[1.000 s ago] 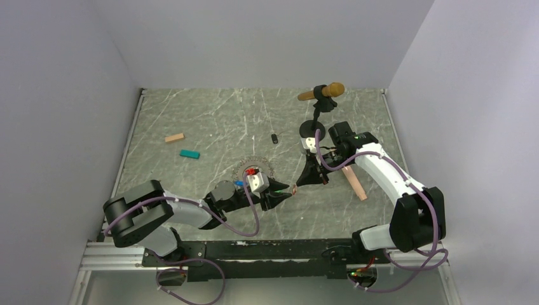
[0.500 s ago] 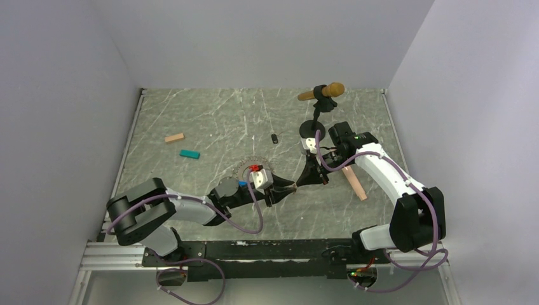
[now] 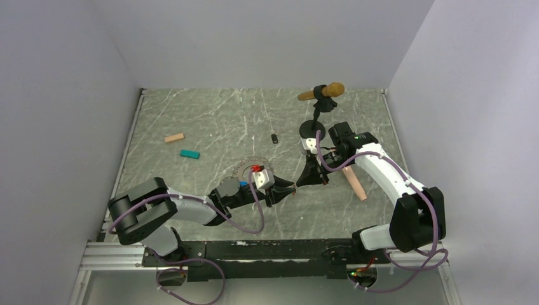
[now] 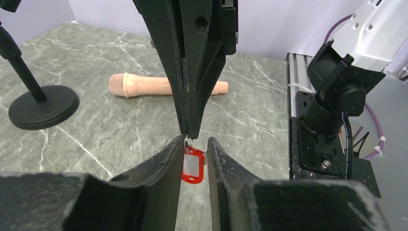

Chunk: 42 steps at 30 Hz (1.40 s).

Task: Put the keys on the keyring

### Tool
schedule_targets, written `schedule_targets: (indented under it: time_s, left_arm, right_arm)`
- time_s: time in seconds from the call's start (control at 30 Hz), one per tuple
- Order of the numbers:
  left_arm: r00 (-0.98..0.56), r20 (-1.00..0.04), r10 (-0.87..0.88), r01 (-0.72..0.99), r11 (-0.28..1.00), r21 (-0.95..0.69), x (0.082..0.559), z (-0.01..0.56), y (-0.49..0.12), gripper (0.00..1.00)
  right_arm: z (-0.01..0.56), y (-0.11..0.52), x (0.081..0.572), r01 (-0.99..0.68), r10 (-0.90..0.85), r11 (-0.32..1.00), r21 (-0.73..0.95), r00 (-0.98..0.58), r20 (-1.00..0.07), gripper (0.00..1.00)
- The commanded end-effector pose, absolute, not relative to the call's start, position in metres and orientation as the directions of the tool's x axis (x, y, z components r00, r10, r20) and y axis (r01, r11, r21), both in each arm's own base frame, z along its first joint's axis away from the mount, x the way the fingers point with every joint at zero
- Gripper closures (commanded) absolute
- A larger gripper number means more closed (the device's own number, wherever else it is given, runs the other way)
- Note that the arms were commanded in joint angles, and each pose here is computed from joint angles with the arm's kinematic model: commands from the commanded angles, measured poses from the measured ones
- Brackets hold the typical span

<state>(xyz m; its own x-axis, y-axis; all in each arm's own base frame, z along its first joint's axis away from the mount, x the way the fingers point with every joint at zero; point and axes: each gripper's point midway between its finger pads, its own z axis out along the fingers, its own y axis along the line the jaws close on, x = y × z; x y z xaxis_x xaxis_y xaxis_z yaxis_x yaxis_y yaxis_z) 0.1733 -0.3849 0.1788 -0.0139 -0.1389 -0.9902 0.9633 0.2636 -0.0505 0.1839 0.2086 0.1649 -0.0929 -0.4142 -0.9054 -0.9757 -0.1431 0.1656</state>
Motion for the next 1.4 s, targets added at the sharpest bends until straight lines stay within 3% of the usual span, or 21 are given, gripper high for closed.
schedule_targets:
  time_s: [0.0,0.9,1.37]
  left_arm:
    - [0.006,-0.991,-0.134,0.96,0.278,-0.032,0.178,0.178,-0.386,0.69]
    - [-0.009,-0.99,-0.141,0.963,0.265,-0.046,0.179,0.178,-0.392,0.8]
    - [-0.003,-0.986,-0.167,0.966,0.256,-0.047,0.177,0.187,-0.392,0.8]
  right_arm:
    - [0.177,0.213,0.18,-0.976,-0.359,-0.181,0.122,-0.05,-0.932,1.0]
    - [0.176,0.213,0.179,-0.975,-0.359,-0.185,0.121,-0.048,-0.932,1.0]
    - [0.175,0.213,0.179,-0.975,-0.361,-0.184,0.124,-0.05,-0.931,1.0]
